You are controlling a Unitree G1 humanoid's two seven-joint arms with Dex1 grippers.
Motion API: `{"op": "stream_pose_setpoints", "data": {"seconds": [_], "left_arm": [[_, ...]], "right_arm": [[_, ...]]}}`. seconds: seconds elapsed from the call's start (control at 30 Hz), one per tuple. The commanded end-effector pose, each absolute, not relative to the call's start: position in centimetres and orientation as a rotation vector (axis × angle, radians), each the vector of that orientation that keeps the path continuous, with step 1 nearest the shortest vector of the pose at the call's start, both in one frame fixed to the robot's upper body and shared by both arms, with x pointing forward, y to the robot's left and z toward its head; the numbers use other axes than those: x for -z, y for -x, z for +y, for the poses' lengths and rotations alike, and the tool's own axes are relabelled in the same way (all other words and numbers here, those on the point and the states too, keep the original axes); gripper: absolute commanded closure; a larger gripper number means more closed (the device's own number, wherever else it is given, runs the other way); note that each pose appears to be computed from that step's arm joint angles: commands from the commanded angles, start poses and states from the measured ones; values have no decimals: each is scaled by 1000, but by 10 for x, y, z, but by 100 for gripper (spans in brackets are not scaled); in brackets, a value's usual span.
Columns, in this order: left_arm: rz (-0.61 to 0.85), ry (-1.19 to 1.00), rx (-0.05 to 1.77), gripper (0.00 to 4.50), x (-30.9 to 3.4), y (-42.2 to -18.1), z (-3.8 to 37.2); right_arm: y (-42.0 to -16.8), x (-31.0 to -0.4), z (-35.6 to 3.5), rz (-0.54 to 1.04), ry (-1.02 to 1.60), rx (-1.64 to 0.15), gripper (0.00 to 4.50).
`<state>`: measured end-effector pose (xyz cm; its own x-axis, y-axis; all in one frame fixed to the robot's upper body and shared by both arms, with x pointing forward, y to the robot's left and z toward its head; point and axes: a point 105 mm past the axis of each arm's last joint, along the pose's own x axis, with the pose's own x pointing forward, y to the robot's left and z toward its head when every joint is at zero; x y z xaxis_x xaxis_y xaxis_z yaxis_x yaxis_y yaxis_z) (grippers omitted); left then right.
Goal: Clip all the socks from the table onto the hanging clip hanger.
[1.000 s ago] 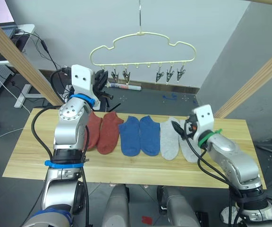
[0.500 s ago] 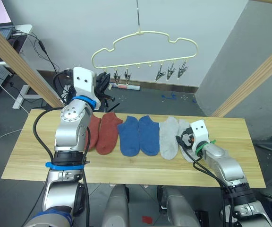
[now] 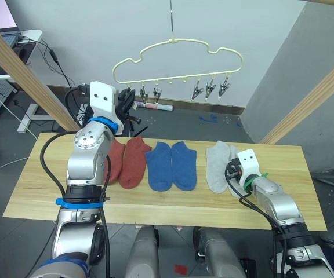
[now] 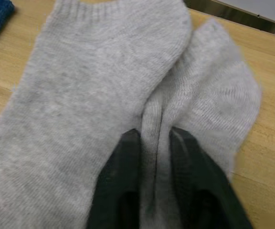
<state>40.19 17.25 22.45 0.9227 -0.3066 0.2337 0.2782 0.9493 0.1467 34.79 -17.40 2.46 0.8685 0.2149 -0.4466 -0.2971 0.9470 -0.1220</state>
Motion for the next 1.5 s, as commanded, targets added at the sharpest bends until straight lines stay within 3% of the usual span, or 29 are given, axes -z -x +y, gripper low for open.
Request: {"op": "stream_pose_setpoints", "data": {"seconds": [0.03,0.3,0.5,0.53,0.7,1.03,1.47,1.5], "left_arm": [[-288,-125,296,437,-232,-399,173],[-289,-126,299,437,-232,-399,172],[-291,-124,298,437,-231,-399,172],[-291,-124,297,437,-231,-399,172],[-291,-124,296,437,-231,-399,171],[-290,-128,300,437,-232,-400,172],[-291,-132,300,437,-233,-399,172],[-292,-132,299,437,-233,-399,172]], "right_arm": [[-338,-15,-177,485,158,-276,445],[-321,-31,-145,460,122,-467,445],[-315,-36,-142,454,139,-490,445],[-315,-36,-144,454,142,-481,396],[-319,-35,-150,448,170,-448,241],[-341,-42,-171,424,130,-305,241],[-330,-8,-172,588,190,-342,241],[-330,-7,-172,592,191,-341,257]]}}
